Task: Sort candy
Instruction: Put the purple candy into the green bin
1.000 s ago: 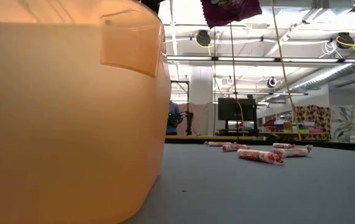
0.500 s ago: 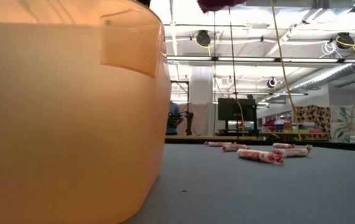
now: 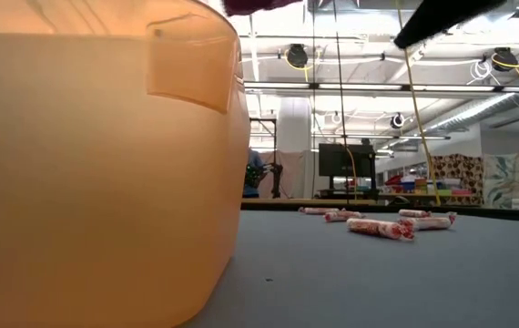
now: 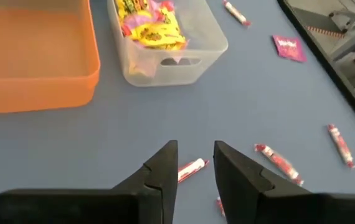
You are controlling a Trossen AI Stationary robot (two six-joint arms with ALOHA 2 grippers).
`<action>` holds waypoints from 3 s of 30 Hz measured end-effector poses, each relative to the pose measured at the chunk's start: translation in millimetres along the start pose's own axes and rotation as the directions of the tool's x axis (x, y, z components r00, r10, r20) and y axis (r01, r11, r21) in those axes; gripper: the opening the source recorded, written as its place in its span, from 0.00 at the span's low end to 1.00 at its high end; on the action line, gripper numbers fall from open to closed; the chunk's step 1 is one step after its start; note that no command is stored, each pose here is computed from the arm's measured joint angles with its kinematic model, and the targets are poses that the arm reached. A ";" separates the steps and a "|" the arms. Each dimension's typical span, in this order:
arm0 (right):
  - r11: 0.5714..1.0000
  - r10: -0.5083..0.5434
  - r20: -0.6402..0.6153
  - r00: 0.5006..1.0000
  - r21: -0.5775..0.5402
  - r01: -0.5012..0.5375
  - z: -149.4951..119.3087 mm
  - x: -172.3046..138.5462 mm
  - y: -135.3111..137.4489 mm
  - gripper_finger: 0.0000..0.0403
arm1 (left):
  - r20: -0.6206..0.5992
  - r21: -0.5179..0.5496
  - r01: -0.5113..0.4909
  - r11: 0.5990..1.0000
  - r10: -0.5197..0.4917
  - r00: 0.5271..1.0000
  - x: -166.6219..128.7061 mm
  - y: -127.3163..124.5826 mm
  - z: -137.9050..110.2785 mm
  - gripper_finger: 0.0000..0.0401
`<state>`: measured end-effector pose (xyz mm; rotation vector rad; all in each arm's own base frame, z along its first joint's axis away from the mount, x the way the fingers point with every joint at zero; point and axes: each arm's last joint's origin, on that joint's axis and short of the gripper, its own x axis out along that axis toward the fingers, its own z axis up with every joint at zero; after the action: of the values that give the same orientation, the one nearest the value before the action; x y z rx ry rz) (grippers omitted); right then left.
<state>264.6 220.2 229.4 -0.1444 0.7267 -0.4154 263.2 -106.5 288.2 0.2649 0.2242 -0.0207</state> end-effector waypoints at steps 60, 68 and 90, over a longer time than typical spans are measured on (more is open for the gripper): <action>0.995 -0.094 0.050 0.994 -0.028 0.096 4.2 43.0 9.0 0.23 | 0.027 -0.040 0.272 0.961 -0.271 0.962 -20.5 -24.2 6.0 0.01; 0.995 -0.090 0.039 0.995 -0.048 0.092 2.9 42.4 9.1 0.23 | -0.003 -0.137 0.340 0.930 -0.344 0.939 -61.7 -33.4 16.5 0.01; 0.966 -0.091 0.059 0.994 -0.236 0.102 0.2 36.9 12.5 0.23 | -0.514 -0.637 0.175 0.751 -0.583 0.629 -162.5 -54.7 -30.4 0.01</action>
<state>293.5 216.2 203.5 -0.4166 0.7234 -0.4152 95.4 -152.9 281.7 -0.3785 1.0405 -0.3099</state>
